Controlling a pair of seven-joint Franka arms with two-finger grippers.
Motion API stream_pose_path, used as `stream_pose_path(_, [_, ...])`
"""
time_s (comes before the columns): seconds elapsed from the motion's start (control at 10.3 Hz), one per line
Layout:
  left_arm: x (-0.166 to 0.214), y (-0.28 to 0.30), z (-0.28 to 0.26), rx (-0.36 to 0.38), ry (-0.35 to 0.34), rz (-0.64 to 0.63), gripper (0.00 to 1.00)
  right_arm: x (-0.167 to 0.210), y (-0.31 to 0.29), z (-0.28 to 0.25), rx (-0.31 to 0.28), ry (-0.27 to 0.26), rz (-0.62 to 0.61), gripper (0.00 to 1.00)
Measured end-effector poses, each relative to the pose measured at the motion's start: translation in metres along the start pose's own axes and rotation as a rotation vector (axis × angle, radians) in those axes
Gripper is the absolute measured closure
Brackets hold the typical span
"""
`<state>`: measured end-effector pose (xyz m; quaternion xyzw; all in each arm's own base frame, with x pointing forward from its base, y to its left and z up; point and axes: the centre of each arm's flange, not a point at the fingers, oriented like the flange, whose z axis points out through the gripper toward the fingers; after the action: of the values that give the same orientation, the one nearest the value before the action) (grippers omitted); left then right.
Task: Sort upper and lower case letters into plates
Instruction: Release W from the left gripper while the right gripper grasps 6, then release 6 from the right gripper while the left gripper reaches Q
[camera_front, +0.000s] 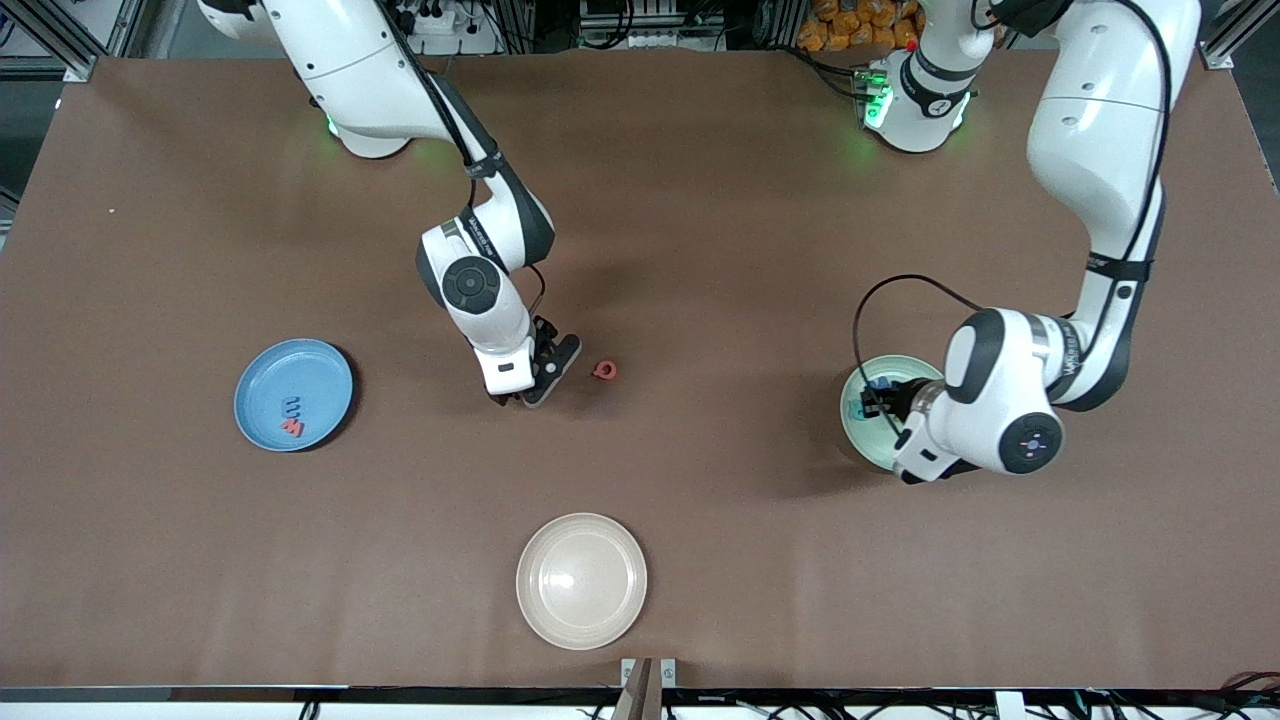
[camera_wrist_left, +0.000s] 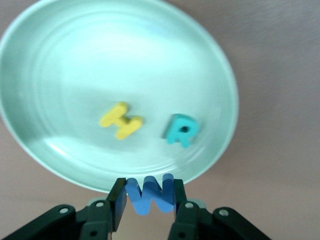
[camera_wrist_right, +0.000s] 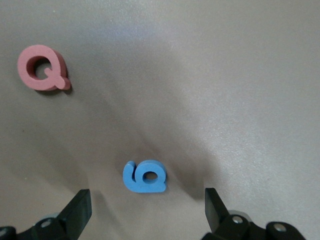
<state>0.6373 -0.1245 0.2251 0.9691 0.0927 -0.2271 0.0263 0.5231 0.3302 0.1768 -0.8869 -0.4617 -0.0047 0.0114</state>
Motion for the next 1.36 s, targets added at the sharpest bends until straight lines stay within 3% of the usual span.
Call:
stream_pose_path(0.1, [-0.004, -0.006, 0.001, 0.011, -0.004, 0.004, 0.56, 0.002, -0.002, 0.001, 0.002, 0.002, 0.002, 0.0])
stream_pose_path(0.19, [-0.008, -0.004, 0.002, 0.015, -0.008, 0.009, 0.48, 0.002, -0.003, 0.003, 0.003, 0.005, 0.003, 0.0])
stream_pose_path(0.49, [-0.014, 0.012, 0.005, 0.015, -0.003, 0.031, 0.04, 0.005, -0.002, 0.006, -0.001, 0.011, 0.003, 0.0])
stream_pose_path(0.68, [-0.019, 0.037, 0.005, -0.011, 0.027, 0.015, 0.0, 0.006, -0.001, 0.007, -0.003, 0.014, 0.003, 0.01])
stream_pose_path(1.07, [-0.069, 0.152, 0.025, 0.009, 0.101, -0.146, 0.0, 0.009, 0.002, 0.002, -0.013, 0.033, 0.005, 0.57])
stream_pose_path(1.36, [-0.089, 0.199, 0.033, -0.025, 0.159, -0.235, 0.0, 0.009, 0.003, -0.002, -0.012, 0.033, 0.009, 0.63])
